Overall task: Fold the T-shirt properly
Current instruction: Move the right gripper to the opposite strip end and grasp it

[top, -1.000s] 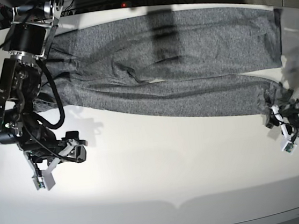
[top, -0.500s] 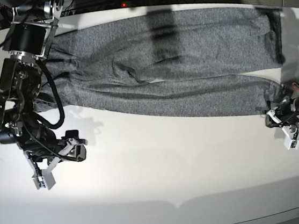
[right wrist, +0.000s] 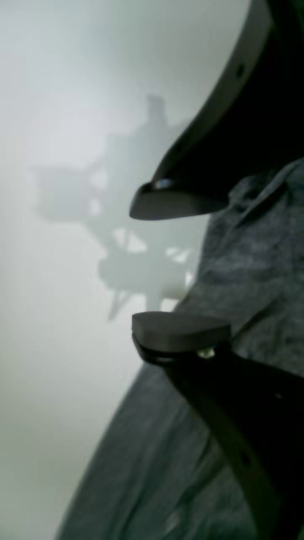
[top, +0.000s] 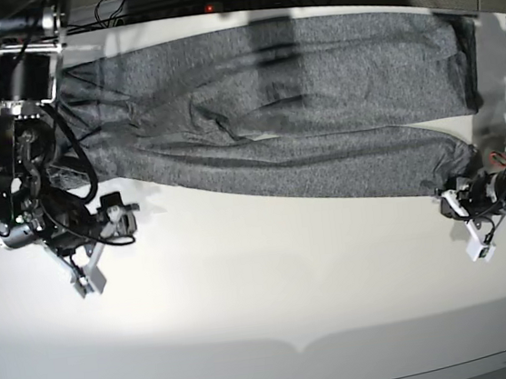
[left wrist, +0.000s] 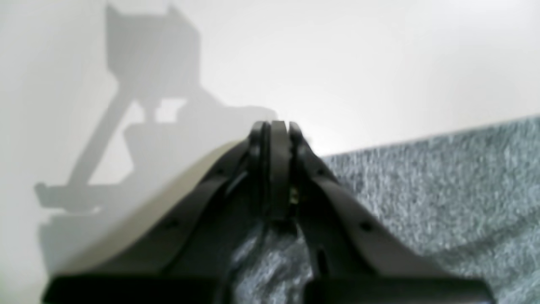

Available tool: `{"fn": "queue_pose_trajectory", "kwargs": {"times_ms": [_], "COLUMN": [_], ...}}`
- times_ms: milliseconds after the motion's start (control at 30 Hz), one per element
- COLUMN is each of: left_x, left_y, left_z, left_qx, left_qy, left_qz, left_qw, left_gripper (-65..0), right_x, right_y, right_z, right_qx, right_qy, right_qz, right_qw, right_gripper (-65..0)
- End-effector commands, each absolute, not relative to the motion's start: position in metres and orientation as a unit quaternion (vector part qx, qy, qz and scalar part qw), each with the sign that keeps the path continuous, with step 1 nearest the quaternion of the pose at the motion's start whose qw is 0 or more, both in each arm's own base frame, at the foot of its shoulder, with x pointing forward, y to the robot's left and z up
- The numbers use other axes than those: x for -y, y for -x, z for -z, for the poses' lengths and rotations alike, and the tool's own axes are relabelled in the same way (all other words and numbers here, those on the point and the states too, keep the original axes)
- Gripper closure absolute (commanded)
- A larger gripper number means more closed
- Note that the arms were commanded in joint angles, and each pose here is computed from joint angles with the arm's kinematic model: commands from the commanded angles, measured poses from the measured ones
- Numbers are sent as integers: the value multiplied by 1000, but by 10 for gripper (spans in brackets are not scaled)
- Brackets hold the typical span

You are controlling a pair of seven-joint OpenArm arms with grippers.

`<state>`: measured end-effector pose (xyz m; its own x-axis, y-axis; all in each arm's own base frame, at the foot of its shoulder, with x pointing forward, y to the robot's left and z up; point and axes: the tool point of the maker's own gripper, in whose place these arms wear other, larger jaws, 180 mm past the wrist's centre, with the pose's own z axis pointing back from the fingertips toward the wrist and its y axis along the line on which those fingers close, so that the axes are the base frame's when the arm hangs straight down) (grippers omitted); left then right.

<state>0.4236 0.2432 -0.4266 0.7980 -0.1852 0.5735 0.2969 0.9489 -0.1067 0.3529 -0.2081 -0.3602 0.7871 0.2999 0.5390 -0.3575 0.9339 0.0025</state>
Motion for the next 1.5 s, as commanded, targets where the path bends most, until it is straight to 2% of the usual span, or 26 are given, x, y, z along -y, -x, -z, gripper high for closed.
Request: {"fn": "queue_pose_trajectory", "kwargs": {"times_ms": [0,67,200,500,600,733,1267,1467], "left_x": [-248,-248,-248,-248,-248,-248,-247,-230], "left_y": [-442,-442,-442,-442,-442,-441,-437,-443], "left_z": [404,404,404,404,404,404,405,382], "left_qx": [323,323,323,323,323,321,301,315], "left_qy": [94,94,94,94,94,94,92,135], "left_qz": [128,128,128,128,128,128,135,128], "left_qw": [933,933,933,933,933,934,939,931], "left_gripper": [0,0,0,0,0,0,0,0], "right_x": [208,203,188,179,180,182,180,175], "right_y": [-359,-349,-334,-318,-318,-315,-355,-364], "right_z": [354,373,400,431,431,432,399,377], "right_qx": [280,243,198,156,154,143,203,240], "right_qy": [-48,-48,-61,-73,-73,-69,-60,-54], "right_qz": [-194,-227,-268,-281,-281,-282,-286,-292], "right_qw": [939,942,941,944,944,946,935,924], "right_gripper": [-349,-343,-283,-271,-183,0,0,0]}}
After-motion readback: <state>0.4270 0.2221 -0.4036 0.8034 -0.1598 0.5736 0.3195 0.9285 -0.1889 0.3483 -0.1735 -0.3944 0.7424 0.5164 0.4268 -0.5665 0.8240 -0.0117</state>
